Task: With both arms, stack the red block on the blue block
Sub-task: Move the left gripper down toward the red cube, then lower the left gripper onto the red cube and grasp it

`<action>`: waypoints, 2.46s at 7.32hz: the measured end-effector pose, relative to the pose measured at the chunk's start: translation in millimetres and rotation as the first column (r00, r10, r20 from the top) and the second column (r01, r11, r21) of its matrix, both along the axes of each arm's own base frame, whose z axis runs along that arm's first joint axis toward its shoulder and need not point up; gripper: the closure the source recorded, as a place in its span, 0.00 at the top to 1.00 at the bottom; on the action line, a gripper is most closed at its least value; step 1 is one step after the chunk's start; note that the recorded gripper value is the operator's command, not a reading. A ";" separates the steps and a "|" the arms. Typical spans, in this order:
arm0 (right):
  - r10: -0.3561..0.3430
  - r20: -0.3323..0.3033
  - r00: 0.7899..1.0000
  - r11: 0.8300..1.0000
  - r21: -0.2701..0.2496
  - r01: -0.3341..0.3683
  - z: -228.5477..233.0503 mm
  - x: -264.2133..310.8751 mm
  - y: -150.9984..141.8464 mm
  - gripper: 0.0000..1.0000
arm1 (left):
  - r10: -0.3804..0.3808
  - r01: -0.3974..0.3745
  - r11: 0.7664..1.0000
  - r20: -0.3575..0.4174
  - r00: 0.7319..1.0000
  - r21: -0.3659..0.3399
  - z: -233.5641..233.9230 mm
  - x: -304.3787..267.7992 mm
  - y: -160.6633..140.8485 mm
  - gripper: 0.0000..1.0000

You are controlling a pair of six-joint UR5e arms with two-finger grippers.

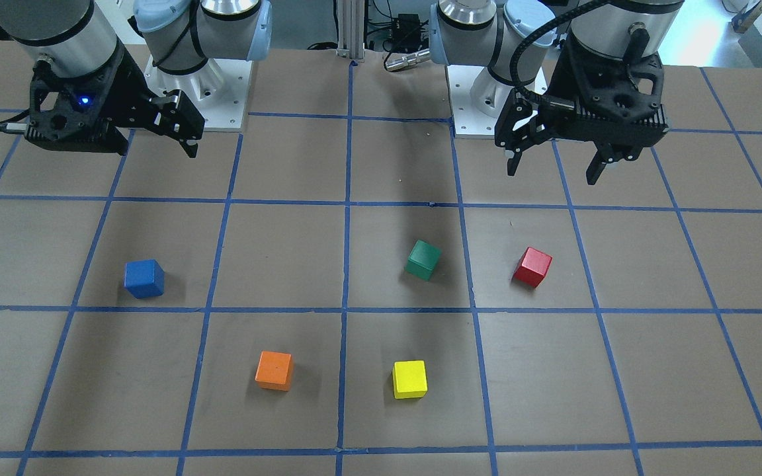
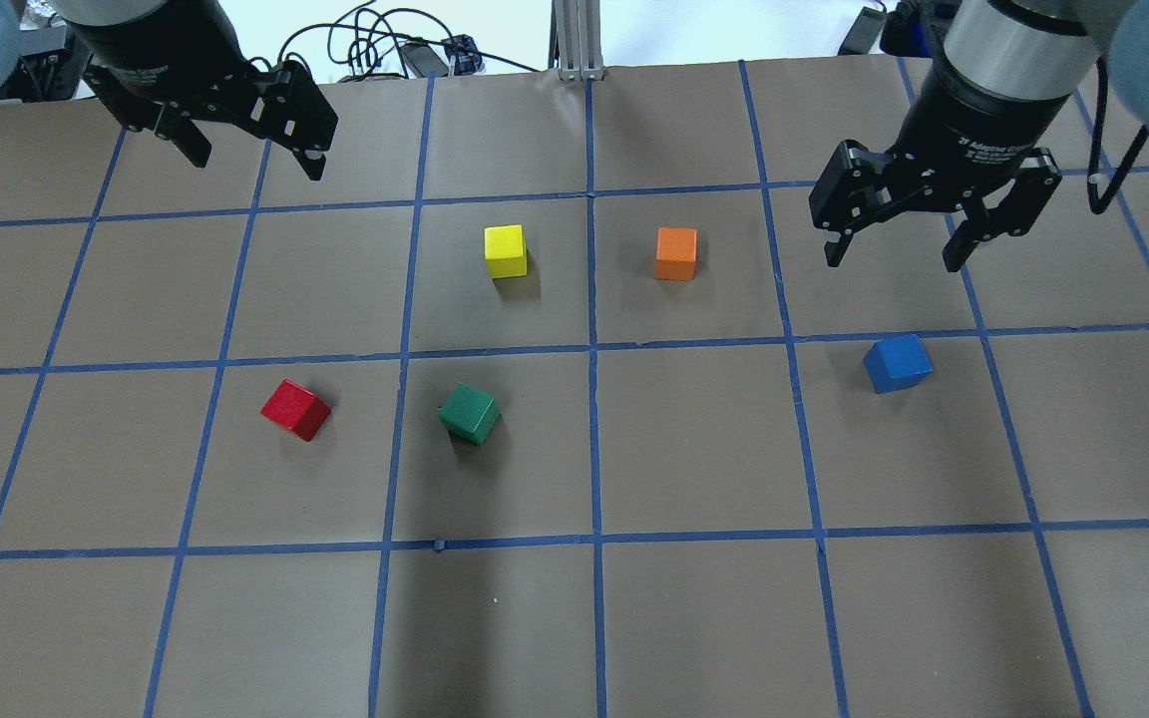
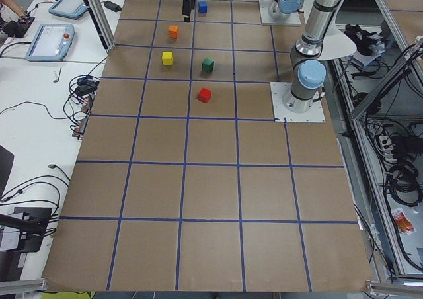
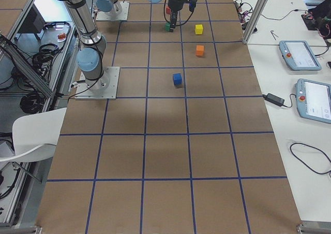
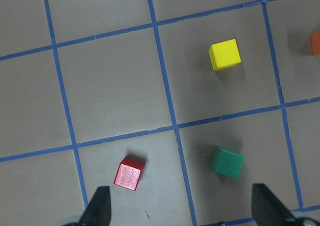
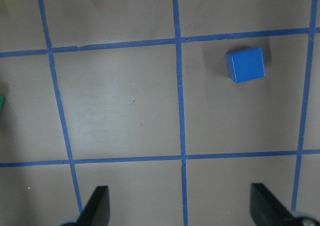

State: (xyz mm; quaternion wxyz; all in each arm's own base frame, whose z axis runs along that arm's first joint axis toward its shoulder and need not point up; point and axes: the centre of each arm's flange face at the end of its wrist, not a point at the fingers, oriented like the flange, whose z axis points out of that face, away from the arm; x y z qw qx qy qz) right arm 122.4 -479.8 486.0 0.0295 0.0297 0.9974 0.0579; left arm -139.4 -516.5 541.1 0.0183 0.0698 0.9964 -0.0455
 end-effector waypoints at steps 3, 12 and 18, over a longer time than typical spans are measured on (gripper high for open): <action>0.000 0.000 1.000 1.000 0.001 0.000 -0.1 0.2 0.1 1.00 | 0.038 -0.038 0.999 0.000 0.999 0.035 -5.9 0.0 2.3 1.00; -0.001 0.000 1.000 1.000 -0.007 0.001 -0.7 -1.4 -2.4 1.00 | -0.064 0.066 0.984 -0.015 0.998 0.164 -267.8 106.7 13.8 1.00; 0.000 0.001 1.000 1.000 -0.012 0.000 0.2 -0.7 -2.4 1.00 | -0.167 0.166 0.972 -0.012 0.986 0.164 -363.2 110.8 35.8 0.24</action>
